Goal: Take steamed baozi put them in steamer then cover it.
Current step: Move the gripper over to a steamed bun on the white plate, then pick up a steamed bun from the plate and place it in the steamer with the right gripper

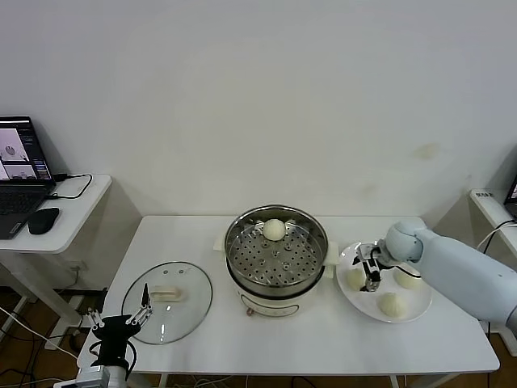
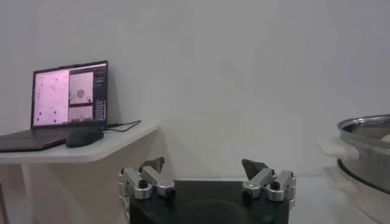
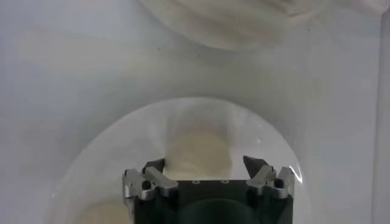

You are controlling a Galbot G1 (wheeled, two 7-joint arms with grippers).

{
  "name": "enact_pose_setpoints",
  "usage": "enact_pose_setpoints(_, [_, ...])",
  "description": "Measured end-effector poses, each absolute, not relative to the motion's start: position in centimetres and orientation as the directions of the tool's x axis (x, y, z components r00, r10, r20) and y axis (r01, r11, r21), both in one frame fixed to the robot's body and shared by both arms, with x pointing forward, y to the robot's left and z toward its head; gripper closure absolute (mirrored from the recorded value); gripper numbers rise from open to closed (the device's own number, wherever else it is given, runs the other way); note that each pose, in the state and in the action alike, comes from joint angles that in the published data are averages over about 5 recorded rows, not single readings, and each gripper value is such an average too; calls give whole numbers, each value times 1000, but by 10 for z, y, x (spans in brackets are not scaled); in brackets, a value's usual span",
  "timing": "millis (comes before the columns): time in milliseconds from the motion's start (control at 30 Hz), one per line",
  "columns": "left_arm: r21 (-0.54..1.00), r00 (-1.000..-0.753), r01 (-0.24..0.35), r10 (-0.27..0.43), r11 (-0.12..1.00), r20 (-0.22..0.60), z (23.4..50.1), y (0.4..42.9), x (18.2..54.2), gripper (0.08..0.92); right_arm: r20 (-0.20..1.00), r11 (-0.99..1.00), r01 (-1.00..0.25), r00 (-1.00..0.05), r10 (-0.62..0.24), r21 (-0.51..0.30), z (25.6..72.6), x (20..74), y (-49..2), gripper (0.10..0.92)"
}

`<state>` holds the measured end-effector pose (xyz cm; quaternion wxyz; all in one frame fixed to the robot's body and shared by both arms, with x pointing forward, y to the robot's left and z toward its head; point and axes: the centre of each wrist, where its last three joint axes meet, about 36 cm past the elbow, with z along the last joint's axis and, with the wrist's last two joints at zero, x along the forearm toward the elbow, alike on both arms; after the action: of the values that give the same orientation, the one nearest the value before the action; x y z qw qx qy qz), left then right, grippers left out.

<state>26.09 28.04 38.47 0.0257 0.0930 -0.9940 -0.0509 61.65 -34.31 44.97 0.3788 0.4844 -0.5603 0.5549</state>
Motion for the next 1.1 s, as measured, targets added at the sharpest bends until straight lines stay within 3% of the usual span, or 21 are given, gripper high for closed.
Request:
enact_pose_setpoints(633, [102,-982,-182,-187,978,39,386,278,259,177,967,-89,-967,-229,-108,-239,453,616,-351,371])
enact_pose_setpoints(1100, [100,-984,-175,-178,979,21,394,276,260,177,953,-60,-957,-277,-124,-286,517,616,-372,411])
